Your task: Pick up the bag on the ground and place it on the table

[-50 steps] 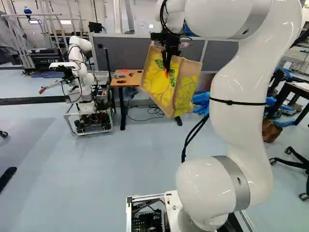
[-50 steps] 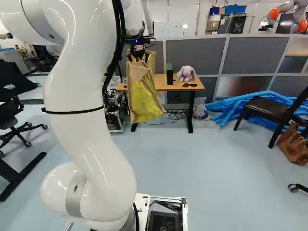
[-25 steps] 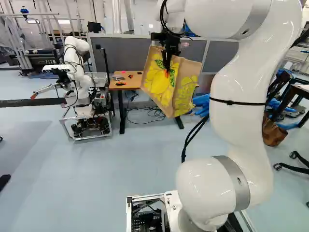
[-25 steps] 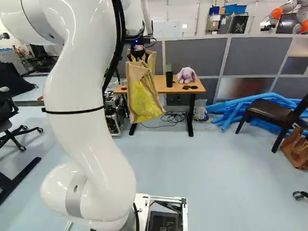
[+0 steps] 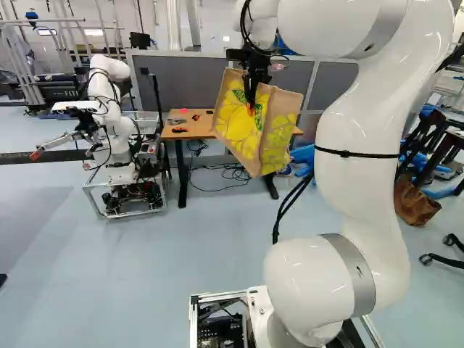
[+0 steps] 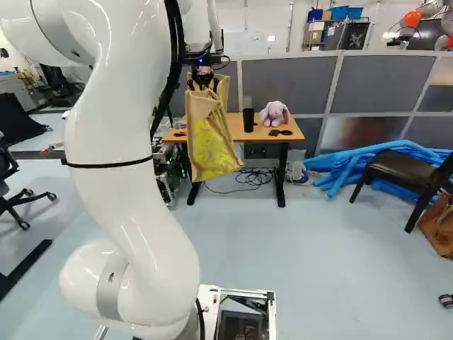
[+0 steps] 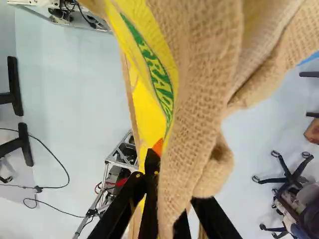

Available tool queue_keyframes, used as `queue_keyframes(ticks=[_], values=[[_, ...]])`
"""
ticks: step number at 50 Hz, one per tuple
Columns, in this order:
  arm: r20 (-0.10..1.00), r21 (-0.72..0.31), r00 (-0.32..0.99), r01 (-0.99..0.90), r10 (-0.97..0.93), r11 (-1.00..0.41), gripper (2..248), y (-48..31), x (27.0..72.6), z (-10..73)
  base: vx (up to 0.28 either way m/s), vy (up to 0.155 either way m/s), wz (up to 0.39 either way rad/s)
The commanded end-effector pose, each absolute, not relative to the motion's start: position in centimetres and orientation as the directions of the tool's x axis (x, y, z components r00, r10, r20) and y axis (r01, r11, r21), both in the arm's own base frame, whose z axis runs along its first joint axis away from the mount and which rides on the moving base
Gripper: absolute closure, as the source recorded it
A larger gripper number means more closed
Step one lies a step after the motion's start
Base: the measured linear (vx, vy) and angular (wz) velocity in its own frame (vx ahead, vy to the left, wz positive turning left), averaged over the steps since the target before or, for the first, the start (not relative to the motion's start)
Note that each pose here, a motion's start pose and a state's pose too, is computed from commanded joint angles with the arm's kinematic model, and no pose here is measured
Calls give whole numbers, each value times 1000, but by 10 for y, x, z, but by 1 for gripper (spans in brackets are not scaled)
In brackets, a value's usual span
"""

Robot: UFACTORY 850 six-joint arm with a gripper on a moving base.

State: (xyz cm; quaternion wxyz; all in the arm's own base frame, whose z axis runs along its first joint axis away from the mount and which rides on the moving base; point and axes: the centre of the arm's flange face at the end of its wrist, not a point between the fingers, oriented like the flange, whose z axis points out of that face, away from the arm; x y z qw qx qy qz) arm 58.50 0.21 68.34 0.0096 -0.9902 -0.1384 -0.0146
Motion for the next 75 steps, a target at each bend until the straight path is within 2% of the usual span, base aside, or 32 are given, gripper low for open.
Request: queue_keyframes(ticks=[41, 75], values=[[32, -15, 961, 274, 274, -962, 229, 2, 585, 683, 144, 4, -8], [32, -15, 961, 274, 274, -962, 229, 2, 585, 683, 142, 51, -20]])
